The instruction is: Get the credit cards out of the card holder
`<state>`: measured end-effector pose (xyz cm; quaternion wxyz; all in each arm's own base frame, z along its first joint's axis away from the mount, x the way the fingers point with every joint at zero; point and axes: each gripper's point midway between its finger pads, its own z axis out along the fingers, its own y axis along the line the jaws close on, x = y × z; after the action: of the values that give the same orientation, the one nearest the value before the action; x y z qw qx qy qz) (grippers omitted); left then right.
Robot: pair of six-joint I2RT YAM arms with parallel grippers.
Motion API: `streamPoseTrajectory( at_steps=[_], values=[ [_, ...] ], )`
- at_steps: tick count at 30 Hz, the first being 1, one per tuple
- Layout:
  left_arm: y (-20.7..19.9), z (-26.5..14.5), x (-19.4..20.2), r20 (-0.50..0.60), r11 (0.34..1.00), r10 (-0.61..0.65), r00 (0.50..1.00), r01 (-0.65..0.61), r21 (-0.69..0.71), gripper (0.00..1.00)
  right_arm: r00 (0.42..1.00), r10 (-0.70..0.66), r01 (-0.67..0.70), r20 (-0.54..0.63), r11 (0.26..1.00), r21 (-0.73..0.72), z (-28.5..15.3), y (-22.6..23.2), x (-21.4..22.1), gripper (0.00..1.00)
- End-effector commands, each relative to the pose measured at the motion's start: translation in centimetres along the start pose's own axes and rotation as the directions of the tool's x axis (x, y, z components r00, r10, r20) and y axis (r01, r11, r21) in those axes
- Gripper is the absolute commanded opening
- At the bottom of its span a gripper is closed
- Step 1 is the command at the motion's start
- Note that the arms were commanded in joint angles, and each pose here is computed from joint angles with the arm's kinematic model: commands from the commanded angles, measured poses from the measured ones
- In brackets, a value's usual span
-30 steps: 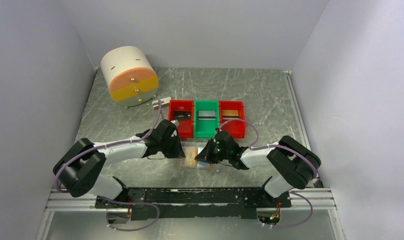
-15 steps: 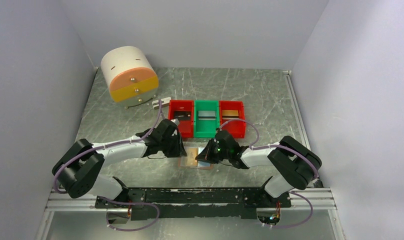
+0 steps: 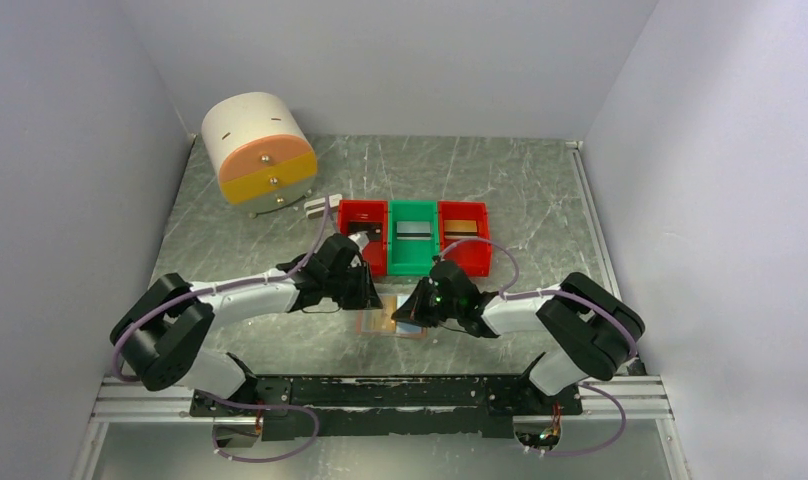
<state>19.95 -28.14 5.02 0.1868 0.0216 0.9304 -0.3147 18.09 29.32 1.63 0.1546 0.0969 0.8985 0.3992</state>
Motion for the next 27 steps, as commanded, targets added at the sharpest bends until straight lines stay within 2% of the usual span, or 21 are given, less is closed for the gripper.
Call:
streamPoseTrajectory(
  at_steps=[1, 6, 11, 14, 17, 21, 27],
  values=[
    [1.3, 0.8, 0.9, -0.035, 0.997, -0.03, 0.999, 0.027, -0.069, 0.27, 1.0, 0.002, -0.004, 0.028, 0.997, 0.076, -0.2, -1.5, -0.6, 0.0],
    [3.6, 1.3, 2.4, -0.081, 0.984, -0.053, 0.995, 0.038, -0.176, 0.19, 0.999, 0.002, -0.005, 0.039, 0.998, 0.069, -0.5, -1.2, -0.9, 0.0],
    [4.4, 1.4, 2.3, -0.082, 0.971, -0.032, 0.996, 0.012, -0.239, 0.18, 0.999, 0.006, -0.009, 0.043, 0.998, 0.063, -0.8, -1.1, -1.2, 0.02],
    [5.0, 1.3, 2.3, -0.083, 0.961, -0.023, 0.996, -0.001, -0.276, 0.17, 0.996, 0.012, -0.011, 0.092, 1.0, -0.013, -1.5, -0.1, -1.7, 0.06],
    [5.4, 1.3, 2.5, -0.085, 0.956, -0.02, 0.996, -0.006, -0.292, 0.16, 0.994, 0.03, -0.027, 0.107, 0.999, -0.03, -1.9, -0.3, -1.9, 0.1],
    [5.3, 1.4, 2.5, -0.084, 0.957, -0.016, 0.996, -0.009, -0.291, 0.16, 0.996, 0.023, -0.025, 0.088, 0.999, 0.021, -1.7, -1.2, -1.9, 0.03],
    [4.1, 1.3, 1.9, -0.058, 0.965, 0.014, 0.998, -0.029, -0.26, 0.15, 0.998, 0.025, -0.026, 0.054, 1.0, 0.013, -1.2, -1.3, -1.4, 0.06]
  ],
)
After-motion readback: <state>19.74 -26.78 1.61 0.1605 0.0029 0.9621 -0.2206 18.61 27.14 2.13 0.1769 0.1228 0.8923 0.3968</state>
